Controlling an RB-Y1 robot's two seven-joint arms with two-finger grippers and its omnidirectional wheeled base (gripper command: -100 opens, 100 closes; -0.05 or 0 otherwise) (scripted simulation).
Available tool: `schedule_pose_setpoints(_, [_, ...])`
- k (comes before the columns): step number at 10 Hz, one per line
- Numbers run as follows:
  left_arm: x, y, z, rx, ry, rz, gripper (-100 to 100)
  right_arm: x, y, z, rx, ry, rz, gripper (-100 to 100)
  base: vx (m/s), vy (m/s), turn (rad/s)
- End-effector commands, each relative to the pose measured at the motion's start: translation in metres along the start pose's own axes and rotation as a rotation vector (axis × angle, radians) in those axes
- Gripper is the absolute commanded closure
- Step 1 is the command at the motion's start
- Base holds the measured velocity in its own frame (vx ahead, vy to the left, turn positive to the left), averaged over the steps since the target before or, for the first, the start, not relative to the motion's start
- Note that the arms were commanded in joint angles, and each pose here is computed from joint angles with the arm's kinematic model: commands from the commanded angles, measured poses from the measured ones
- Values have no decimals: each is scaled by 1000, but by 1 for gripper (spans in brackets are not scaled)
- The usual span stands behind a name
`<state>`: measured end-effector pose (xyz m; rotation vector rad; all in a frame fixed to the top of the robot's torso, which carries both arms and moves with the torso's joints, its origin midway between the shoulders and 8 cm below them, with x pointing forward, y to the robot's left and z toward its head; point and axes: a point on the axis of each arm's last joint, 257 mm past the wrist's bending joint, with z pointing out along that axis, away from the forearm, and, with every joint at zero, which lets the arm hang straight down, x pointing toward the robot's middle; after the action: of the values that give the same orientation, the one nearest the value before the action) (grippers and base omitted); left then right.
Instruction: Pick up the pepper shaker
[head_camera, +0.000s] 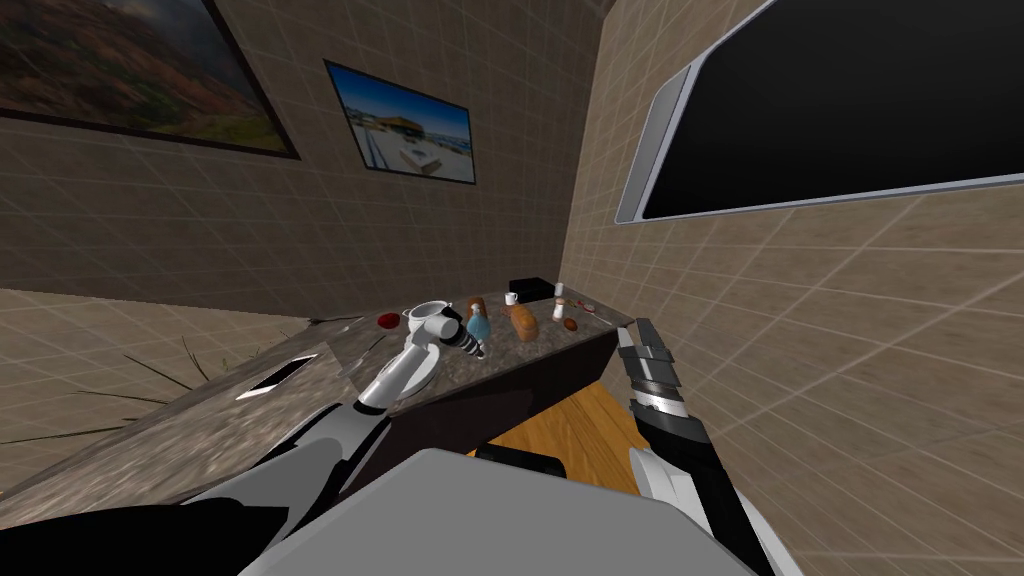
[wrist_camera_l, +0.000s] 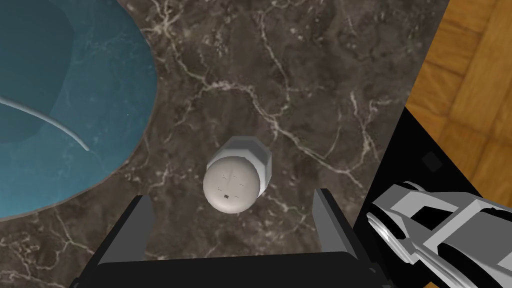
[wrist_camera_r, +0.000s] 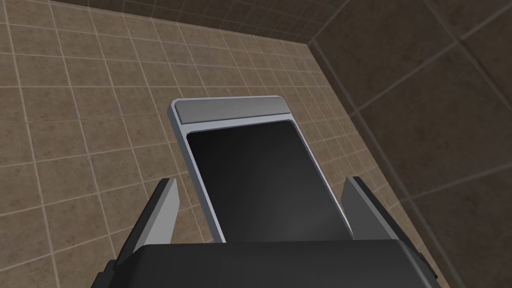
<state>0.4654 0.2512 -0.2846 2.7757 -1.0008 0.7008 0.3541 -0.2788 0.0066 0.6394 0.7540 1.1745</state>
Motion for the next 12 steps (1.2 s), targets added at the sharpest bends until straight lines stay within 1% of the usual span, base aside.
schedule_pose_setpoints(1, [-3,-2,9,3,3,0,-100,0,0,0,0,0,0,0,12,-21,-18])
schedule_pose_setpoints(2, [-6,-3,15,5,4,-1,-100,0,0,0,0,0,0,0,11,-23,-21])
schedule_pose_setpoints(3, [-4,-3,12,3,2,-2,-100,0,0,0,0,0,0,0,4,-11,-3])
schedule_pose_setpoints(4, [-4,-3,12,4,3,-1,100,0,0,0,0,0,0,0,0,0,0])
schedule_pose_setpoints(8, [-4,-3,12,3,3,-1,100,0,0,0,0,0,0,0,0,0,0])
schedule_pose_setpoints(9, [-4,-3,12,3,3,-1,0,0,0,0,0,0,0,0,0,0,0])
schedule_pose_setpoints(10, [-1,-1,4,2,2,1,100,0,0,0,0,0,0,0,-10,13,22])
schedule_pose_setpoints(11, [1,1,-2,0,1,3,100,0,0,0,0,0,0,0,-15,26,31])
schedule_pose_setpoints(12, [1,0,0,2,4,4,100,0,0,0,0,0,0,0,-6,13,4])
